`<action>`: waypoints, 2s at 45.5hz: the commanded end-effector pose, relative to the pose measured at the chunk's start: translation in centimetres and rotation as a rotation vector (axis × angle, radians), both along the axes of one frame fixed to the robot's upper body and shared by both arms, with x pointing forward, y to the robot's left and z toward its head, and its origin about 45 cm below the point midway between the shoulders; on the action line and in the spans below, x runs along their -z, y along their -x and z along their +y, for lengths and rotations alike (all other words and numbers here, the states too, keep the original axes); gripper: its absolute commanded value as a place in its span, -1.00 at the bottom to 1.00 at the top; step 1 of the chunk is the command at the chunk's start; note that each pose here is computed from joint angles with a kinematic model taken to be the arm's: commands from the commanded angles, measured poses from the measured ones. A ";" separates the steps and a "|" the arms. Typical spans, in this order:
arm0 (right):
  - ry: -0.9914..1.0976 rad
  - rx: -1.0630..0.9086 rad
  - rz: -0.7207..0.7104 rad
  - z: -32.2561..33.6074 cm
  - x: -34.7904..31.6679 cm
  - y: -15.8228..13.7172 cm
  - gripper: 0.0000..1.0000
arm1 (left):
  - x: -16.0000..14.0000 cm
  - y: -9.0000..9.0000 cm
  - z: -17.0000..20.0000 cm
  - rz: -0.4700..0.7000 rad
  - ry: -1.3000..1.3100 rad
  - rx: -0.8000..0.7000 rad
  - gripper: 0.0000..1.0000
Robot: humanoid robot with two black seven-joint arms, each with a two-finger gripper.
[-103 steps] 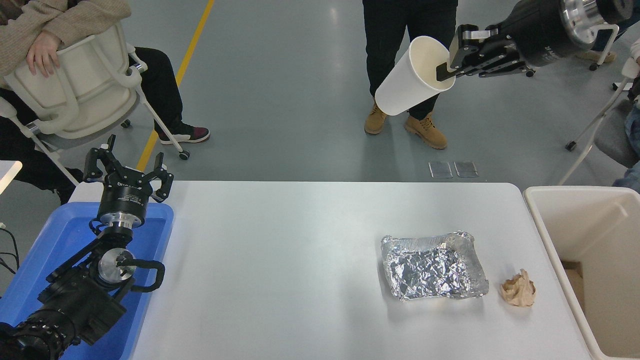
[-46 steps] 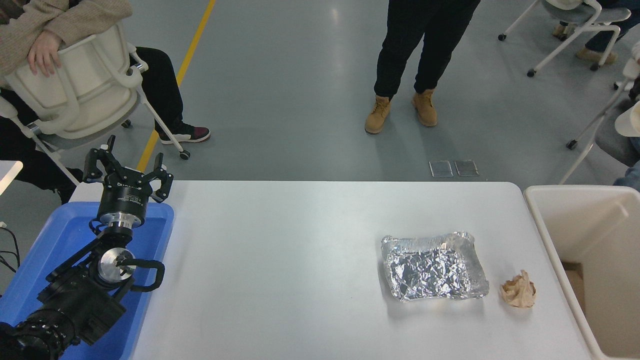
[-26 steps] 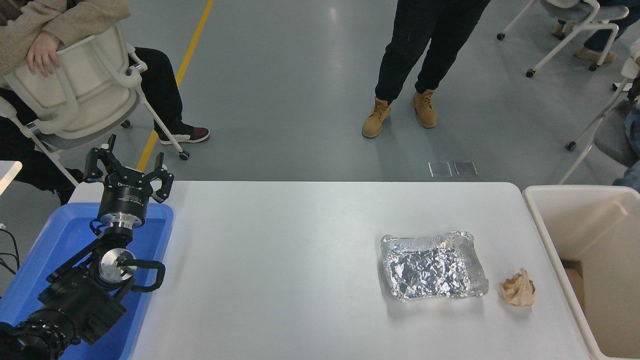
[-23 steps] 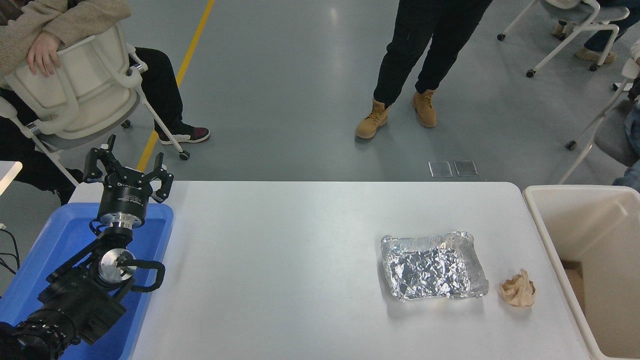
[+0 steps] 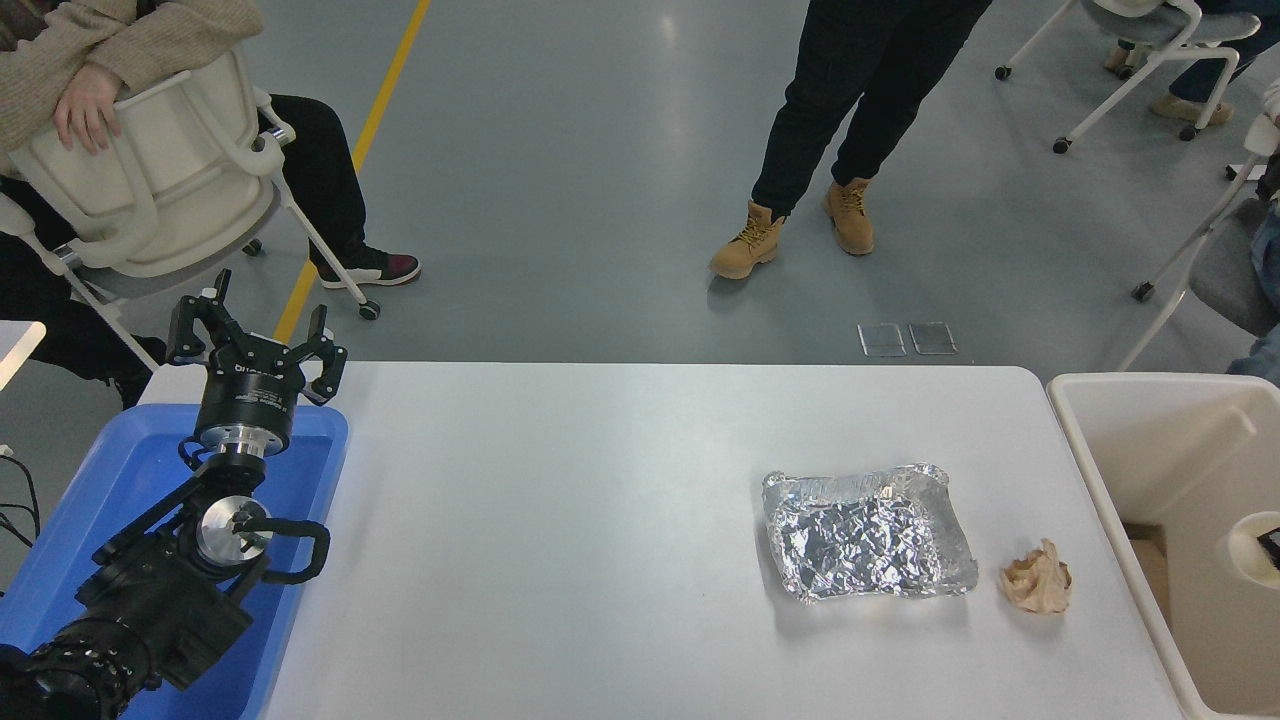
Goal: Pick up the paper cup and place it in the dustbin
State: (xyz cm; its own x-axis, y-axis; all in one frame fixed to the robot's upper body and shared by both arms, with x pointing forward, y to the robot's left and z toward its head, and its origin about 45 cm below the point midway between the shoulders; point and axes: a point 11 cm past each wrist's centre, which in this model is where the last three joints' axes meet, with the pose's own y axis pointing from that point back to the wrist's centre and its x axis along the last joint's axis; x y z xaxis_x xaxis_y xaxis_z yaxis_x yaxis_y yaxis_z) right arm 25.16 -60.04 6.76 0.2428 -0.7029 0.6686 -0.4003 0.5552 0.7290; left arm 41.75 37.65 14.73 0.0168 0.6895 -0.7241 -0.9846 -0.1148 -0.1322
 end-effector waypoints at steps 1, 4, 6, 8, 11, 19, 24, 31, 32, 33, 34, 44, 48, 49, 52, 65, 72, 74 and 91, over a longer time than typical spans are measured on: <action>0.031 0.003 -0.006 -0.2 0.1 0.3 0.93 | 0.0 0.0 0.0 0.000 0.000 0.000 0.98; 0.031 0.008 -0.017 -0.1 0.0 0.0 1.00 | 0.0 0.0 0.0 -0.001 0.000 0.001 0.98; 0.029 0.008 -0.019 -0.1 0.0 0.0 1.00 | 0.0 0.0 -0.1 0.001 0.001 0.000 0.98; 0.026 0.007 -0.018 0.0 0.0 -0.1 1.00 | 0.0 0.0 0.0 0.000 0.000 0.000 0.98; 0.021 0.006 -0.017 0.1 0.1 -0.2 1.00 | 0.0 0.0 0.0 0.000 0.000 0.000 0.98; 0.005 -0.003 -0.032 0.5 -0.4 -1.2 1.00 | 0.0 0.0 0.0 -0.001 0.000 0.001 0.98; 0.003 -0.035 -0.073 0.5 -2.8 -4.0 1.00 | 0.0 0.0 0.0 -0.001 0.000 0.001 0.98; 0.003 -0.068 -0.095 -1.3 -8.7 -6.6 1.00 | -0.1 -0.1 0.0 -0.002 0.000 0.001 0.98; -0.004 -0.082 -0.089 -1.1 -9.4 -7.1 1.00 | 0.0 0.0 -0.1 0.000 0.001 0.001 0.98; -0.012 -0.093 -0.091 -0.9 -10.3 -7.6 1.00 | -0.1 -0.1 0.0 -0.002 0.000 0.001 0.98; -0.020 -0.109 -0.081 -0.7 -11.0 -8.0 1.00 | -0.1 -0.1 0.0 -0.002 0.000 0.001 0.98; -0.077 -0.318 -0.094 3.7 -23.3 -14.7 1.00 | 0.0 0.0 0.0 -0.001 0.000 0.001 0.98; -0.092 -0.399 -0.111 6.0 -27.3 -16.5 1.00 | -0.1 -0.1 0.0 -0.002 0.000 0.001 0.98; -0.103 -0.419 -0.114 6.6 -28.2 -16.8 1.00 | -0.1 -0.1 0.0 -0.002 -0.001 0.002 0.98; -0.134 -0.487 -0.115 8.7 -30.9 -17.6 1.00 | -0.1 0.0 0.0 -0.001 0.000 0.000 0.98; -0.100 -0.813 0.073 16.7 -37.1 -16.9 1.00 | -0.1 0.0 0.0 -0.001 0.000 0.000 0.98; -0.110 -0.974 0.187 21.3 -38.1 -15.0 1.00 | -0.1 -0.1 0.0 -0.002 0.000 0.001 0.98; -0.129 -1.009 0.212 22.5 -38.4 -14.4 1.00 | -0.1 0.0 0.0 -0.001 0.000 0.000 0.98; -0.124 -1.225 0.247 30.4 -40.7 -11.4 1.00 | -0.1 -0.1 0.0 -0.002 0.000 0.001 0.98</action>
